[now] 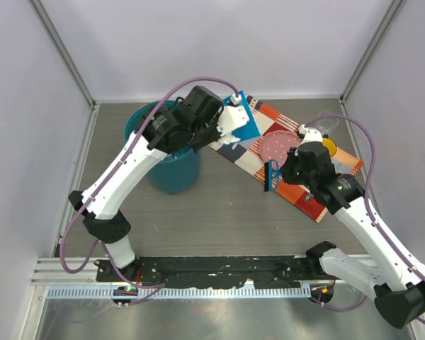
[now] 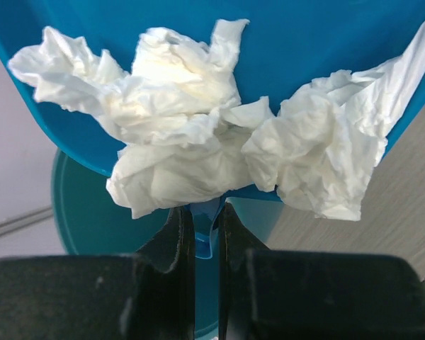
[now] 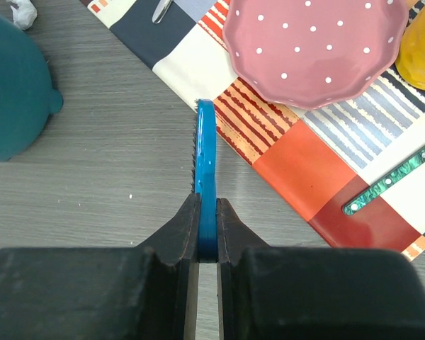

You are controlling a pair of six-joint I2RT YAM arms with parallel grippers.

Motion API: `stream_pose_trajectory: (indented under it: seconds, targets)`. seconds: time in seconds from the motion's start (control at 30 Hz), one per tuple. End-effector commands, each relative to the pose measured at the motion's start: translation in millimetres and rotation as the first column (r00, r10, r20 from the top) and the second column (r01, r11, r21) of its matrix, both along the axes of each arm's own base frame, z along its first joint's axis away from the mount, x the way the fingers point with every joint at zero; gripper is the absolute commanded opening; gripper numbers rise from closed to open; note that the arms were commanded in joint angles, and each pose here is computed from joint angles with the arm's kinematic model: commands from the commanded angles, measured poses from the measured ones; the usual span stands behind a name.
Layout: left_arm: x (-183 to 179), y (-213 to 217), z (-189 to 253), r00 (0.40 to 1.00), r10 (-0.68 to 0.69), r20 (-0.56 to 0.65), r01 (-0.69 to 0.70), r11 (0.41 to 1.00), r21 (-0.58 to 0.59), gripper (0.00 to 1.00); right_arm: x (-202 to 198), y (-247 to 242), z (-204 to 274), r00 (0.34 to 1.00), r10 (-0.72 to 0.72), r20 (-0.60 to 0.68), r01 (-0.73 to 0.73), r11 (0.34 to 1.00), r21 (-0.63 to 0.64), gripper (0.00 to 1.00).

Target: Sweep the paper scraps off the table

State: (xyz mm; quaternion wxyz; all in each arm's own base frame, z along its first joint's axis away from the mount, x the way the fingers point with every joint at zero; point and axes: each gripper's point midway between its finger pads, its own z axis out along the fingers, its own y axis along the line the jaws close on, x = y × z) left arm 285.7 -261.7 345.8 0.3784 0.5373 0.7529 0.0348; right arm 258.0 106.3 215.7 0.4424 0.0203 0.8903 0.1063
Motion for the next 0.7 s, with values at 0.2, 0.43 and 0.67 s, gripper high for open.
stream_pose_trajectory:
  seconds: [0.2, 0.43, 0.67]
  targets:
    - [44, 138, 23, 0.951, 0.296, 0.094, -0.307, 0.941, 0.141, 0.00, -1, -2, 6, 0.999, 0.006, 0.034, -0.007, 1.000, 0.007, 0.01]
    - [53, 225, 59, 0.802, 0.364, 0.473, -0.545, 0.768, 0.335, 0.00, -1, -2, 0, 1.000, 0.013, 0.019, -0.013, 1.000, -0.010, 0.01]
    - [39, 258, 99, 0.705, 0.269, 0.657, -0.639, 0.642, 0.423, 0.00, 2, 1, 0, 1.000, 0.020, 0.024, -0.020, 1.000, -0.004, 0.01]
